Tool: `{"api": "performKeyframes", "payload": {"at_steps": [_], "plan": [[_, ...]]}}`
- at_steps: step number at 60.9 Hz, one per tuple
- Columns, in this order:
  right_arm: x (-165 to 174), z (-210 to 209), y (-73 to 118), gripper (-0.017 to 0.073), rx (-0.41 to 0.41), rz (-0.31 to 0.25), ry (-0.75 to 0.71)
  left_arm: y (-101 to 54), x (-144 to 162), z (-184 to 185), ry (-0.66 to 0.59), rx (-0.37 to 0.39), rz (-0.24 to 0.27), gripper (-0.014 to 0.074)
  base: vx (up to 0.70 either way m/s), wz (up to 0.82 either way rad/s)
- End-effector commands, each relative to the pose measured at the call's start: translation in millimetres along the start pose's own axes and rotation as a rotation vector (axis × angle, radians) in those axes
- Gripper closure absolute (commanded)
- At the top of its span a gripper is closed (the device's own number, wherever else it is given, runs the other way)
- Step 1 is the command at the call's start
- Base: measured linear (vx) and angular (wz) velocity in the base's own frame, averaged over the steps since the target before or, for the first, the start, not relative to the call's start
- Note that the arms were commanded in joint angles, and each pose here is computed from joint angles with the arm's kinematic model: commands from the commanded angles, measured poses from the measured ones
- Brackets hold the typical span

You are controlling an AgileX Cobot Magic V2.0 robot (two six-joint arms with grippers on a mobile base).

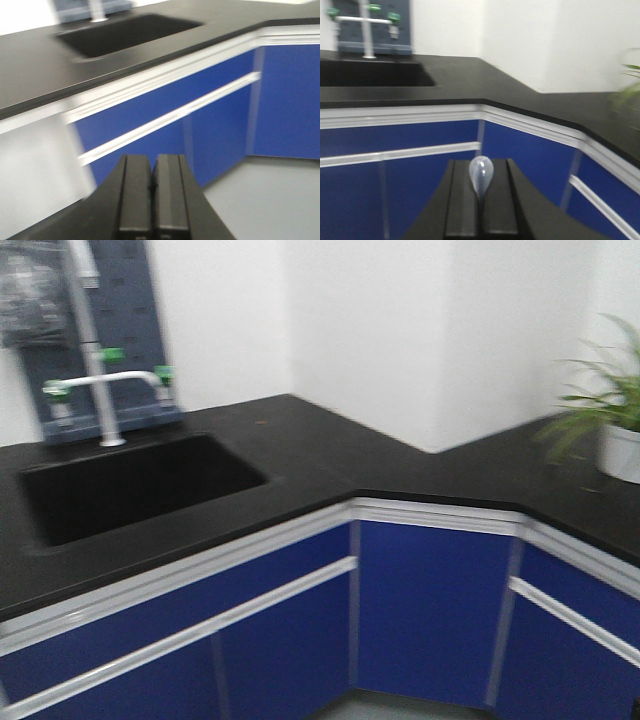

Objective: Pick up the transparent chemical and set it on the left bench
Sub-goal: 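Drive the base to the bench with white bins, holding the pipette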

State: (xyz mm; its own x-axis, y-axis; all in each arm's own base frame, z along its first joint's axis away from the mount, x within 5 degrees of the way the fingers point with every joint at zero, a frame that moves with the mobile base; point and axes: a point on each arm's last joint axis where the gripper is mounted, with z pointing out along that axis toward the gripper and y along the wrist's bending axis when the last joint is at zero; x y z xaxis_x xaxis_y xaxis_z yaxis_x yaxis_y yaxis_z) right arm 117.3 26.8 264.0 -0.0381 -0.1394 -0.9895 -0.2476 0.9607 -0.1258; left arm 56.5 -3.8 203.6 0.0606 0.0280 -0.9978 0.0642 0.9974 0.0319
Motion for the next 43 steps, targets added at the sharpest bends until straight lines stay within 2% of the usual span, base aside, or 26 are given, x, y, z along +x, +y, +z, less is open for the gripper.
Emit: {"api": "performKeyframes", "payload": {"at_steps": [1,28,43], "plan": [[-16.1,0.0,0.7,0.0562,-0.019,-0.001,-0.099,0.1,-2.8,-1.3,-0.081,-0.002,-0.009,0.0597,-0.03,0.94],[-16.0,0.1,0.7,0.0562,-0.018,-0.001,-0.098,0.1,-2.8,-1.3,-0.081,-0.002,-0.009,0.0597,0.02,0.93],[-16.0,0.1,0.7,0.0562,-0.018,-0.001,-0.098,0.1,-2.8,-1.3,-0.081,-0.002,-0.009,0.0597,0.12,0.77]]}}
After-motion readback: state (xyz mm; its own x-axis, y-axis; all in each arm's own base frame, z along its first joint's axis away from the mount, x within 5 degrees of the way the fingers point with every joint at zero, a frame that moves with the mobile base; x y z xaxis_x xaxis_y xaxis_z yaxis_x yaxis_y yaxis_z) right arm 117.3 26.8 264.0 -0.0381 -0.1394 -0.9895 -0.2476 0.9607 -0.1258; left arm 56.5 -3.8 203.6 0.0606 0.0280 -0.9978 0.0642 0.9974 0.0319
